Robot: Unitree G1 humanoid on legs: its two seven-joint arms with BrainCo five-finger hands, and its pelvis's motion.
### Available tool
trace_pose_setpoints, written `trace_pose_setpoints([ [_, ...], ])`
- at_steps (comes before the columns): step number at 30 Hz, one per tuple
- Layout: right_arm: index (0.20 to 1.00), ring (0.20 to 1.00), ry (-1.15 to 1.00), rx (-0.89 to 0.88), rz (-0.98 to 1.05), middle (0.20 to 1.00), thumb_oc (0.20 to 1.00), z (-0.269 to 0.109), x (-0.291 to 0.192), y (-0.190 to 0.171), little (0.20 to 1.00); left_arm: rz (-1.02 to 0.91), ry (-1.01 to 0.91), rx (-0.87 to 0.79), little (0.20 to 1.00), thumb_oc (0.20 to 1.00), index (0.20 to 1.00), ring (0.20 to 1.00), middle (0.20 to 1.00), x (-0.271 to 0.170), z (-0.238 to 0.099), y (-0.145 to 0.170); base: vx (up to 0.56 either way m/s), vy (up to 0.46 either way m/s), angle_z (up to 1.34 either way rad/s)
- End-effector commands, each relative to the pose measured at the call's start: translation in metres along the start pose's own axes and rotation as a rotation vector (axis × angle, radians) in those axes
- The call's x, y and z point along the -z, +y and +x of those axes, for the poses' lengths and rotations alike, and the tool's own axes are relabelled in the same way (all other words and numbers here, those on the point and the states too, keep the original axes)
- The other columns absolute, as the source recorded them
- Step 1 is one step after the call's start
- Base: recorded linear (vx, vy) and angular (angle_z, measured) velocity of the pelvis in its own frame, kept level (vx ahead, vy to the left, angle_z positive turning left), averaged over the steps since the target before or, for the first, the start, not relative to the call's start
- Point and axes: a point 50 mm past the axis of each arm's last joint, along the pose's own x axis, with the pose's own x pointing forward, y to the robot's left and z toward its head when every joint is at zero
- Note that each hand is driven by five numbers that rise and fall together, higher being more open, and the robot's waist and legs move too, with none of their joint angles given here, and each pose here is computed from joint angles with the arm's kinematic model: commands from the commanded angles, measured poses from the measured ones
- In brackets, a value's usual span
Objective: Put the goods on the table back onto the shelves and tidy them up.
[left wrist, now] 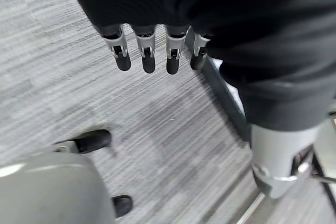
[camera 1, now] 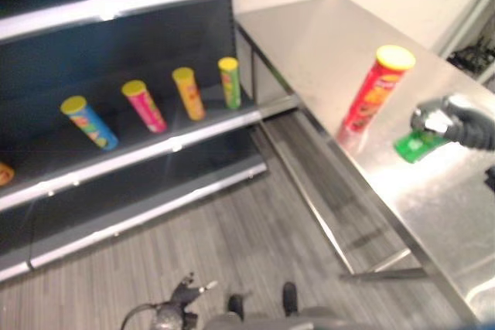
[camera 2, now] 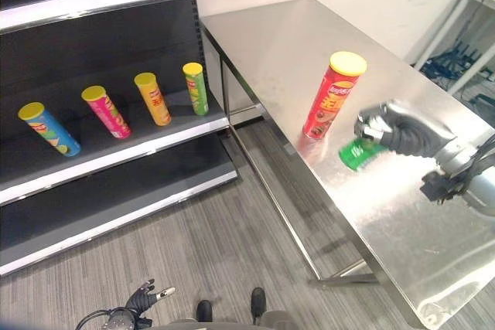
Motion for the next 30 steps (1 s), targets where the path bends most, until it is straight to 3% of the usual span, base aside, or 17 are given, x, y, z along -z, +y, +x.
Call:
trace_pose_setpoints([
  [1, 0.2, 0.2, -0.118, 0.151, -0.025, 0.2, 0.2, 0.005, -0.019, -0.032, 0.2, 0.031, -0.062, -0.011, 1.0, 1.0, 1.0, 1.0, 1.0, -0.013, 0.002, 0.014, 0.0, -0.061, 0.25],
  [7, 0.2, 0.2, -0.269, 0.273, -0.082, 0.2, 0.2, 0.017, -0.046, -0.055, 0.2, 0.047, -0.065, -0.019, 1.0, 1.0, 1.0, 1.0, 1.0, -0.009, 0.0, 0.018, -0.01, -0.089, 0.18],
  [15, 0.2, 0.2, -0.163, 0.308, -0.309, 0.2, 0.2, 0.028, -0.036, -0.073, 0.2, 0.011, -0.066, -0.047, 1.0, 1.0, 1.0, 1.0, 1.0, -0.011, 0.0, 0.022, -0.02, 0.055, 0.61],
  [30, 0.2, 0.2, -0.017, 0.354, -0.509, 0.2, 0.2, 0.066, -0.011, -0.084, 0.2, 0.081, -0.084, -0.185, 1.0, 1.0, 1.0, 1.0, 1.0, -0.02, -0.003, 0.066, 0.16, 0.318, 0.13],
])
